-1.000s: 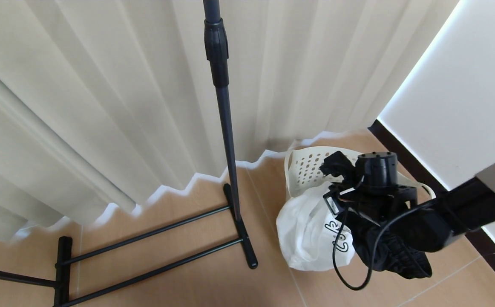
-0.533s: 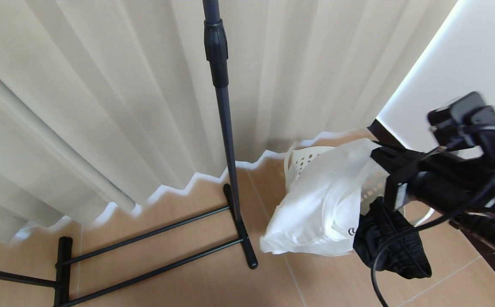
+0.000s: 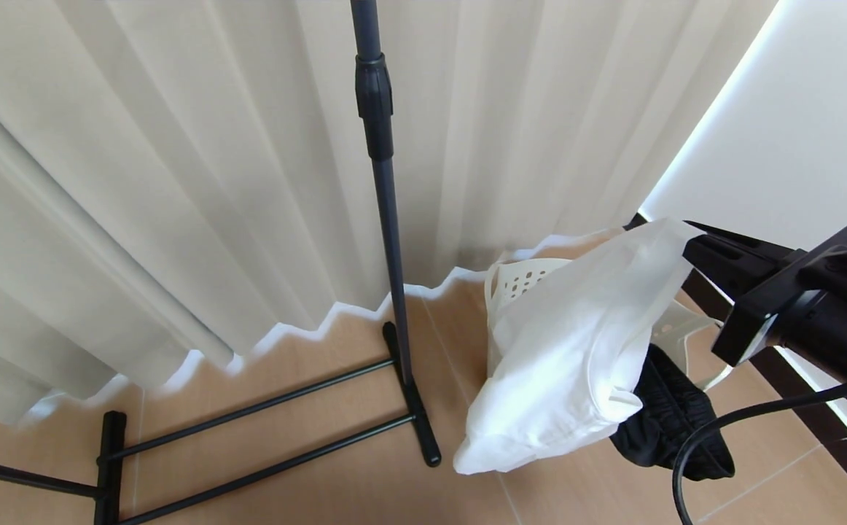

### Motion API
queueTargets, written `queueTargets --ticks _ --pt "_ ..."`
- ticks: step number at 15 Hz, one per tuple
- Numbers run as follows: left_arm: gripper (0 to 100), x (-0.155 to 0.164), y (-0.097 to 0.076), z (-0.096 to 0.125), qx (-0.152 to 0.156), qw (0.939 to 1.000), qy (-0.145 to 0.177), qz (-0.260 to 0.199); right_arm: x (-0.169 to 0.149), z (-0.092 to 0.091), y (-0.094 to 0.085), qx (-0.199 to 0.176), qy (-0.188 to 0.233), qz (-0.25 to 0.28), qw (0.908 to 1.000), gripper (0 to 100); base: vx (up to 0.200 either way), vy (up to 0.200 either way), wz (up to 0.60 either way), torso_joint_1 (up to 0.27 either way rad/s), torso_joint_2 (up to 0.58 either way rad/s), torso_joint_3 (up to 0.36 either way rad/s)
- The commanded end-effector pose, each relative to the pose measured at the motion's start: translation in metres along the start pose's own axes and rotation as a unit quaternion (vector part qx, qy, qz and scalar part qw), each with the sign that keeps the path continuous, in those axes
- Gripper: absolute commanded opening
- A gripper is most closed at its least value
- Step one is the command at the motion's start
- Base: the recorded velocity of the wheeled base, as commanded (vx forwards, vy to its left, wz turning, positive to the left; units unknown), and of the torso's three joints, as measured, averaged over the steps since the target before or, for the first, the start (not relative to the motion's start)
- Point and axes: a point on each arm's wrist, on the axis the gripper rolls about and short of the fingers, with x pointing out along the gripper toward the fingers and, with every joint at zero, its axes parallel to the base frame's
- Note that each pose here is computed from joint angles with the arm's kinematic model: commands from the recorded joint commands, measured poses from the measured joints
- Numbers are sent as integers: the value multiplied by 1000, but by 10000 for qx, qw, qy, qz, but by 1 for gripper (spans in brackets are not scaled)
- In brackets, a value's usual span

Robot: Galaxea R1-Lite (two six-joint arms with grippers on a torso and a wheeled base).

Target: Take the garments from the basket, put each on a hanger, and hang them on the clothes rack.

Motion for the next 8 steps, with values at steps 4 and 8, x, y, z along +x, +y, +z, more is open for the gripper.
queueTargets --ticks 4,8 --pt "100 0 0 0 -2 10000 6 3 -2 1 -1 33 -46 21 10000 0 0 0 0 2 2 204" --pt "100 0 0 0 -2 10000 6 3 -3 4 -3 79 -200 20 9998 0 0 0 0 1 2 200"
